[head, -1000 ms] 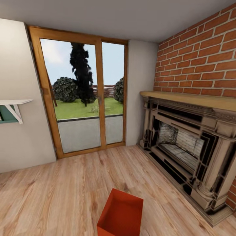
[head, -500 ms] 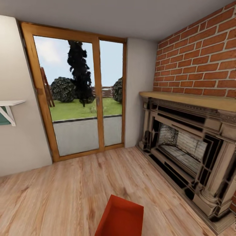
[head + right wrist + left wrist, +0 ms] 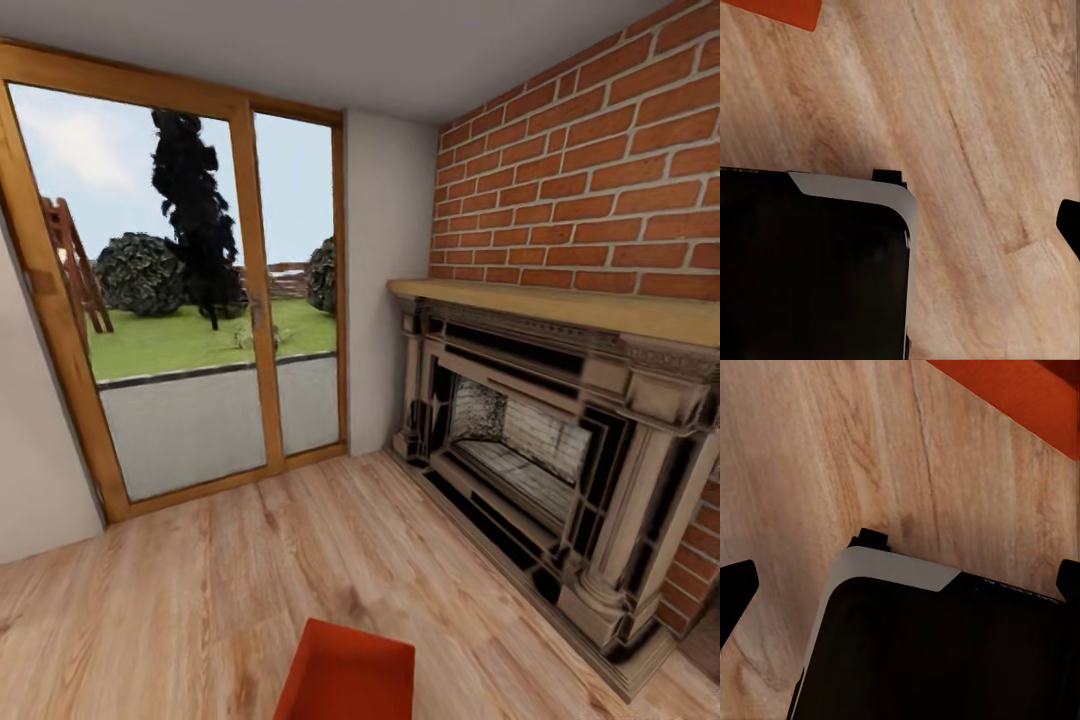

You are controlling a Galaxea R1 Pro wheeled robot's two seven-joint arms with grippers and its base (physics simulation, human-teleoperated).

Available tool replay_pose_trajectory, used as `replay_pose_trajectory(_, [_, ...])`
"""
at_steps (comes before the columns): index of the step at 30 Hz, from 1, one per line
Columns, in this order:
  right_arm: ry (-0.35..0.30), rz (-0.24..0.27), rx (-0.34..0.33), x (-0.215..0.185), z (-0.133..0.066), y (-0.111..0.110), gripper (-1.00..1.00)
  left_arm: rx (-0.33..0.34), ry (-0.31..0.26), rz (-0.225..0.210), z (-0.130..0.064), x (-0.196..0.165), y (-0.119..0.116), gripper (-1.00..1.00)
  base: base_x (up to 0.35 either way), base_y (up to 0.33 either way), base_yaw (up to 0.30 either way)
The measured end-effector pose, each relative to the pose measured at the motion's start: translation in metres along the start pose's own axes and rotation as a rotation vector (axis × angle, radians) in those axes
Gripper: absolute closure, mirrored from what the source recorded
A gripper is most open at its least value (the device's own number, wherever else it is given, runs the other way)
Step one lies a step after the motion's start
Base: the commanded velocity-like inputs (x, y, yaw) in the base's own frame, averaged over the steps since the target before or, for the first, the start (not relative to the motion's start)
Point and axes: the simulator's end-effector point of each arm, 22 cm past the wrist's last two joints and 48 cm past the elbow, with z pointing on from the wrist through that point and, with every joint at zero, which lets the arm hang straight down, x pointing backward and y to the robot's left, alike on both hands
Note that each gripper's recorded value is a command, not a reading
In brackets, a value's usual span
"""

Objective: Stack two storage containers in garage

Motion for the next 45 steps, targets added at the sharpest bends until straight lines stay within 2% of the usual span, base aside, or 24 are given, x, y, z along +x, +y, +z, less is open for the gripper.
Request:
replay_pose_trajectory(10, [0.0,0.0,0.002,0.0,0.0,-0.001,-1.0,0.001,0.0,0.001,0.0,0.0,-0.001,-1.0,0.179,0.24,-0.193])
replay_pose_trajectory(17, [0.001,-0.002,0.003,0.0,0.0,-0.003,-1.0,0.0,-0.043,-0.005,0.0,-0.009,-0.001,-1.0,0.157,0.285,-0.008])
replay_pose_trajectory(25, [0.004,-0.003,0.003,0.001,0.0,-0.003,-1.0,0.0,-0.048,-0.006,0.0,-0.01,-0.001,-1.0,0.155,0.261,0.0])
replay_pose_trajectory(31, [0.001,0.005,0.004,0.0,0.0,-0.003,-1.0,0.0,-0.049,-0.006,0.0,-0.011,-0.001,-1.0,0.057,0.077,-0.038])
replay_pose_trajectory(45, [0.001,0.006,0.002,0.0,0.0,0.0,-1.0,0.0,-0.049,-0.006,0.0,-0.011,-0.001,-1.0,0.003,0.003,-0.196])
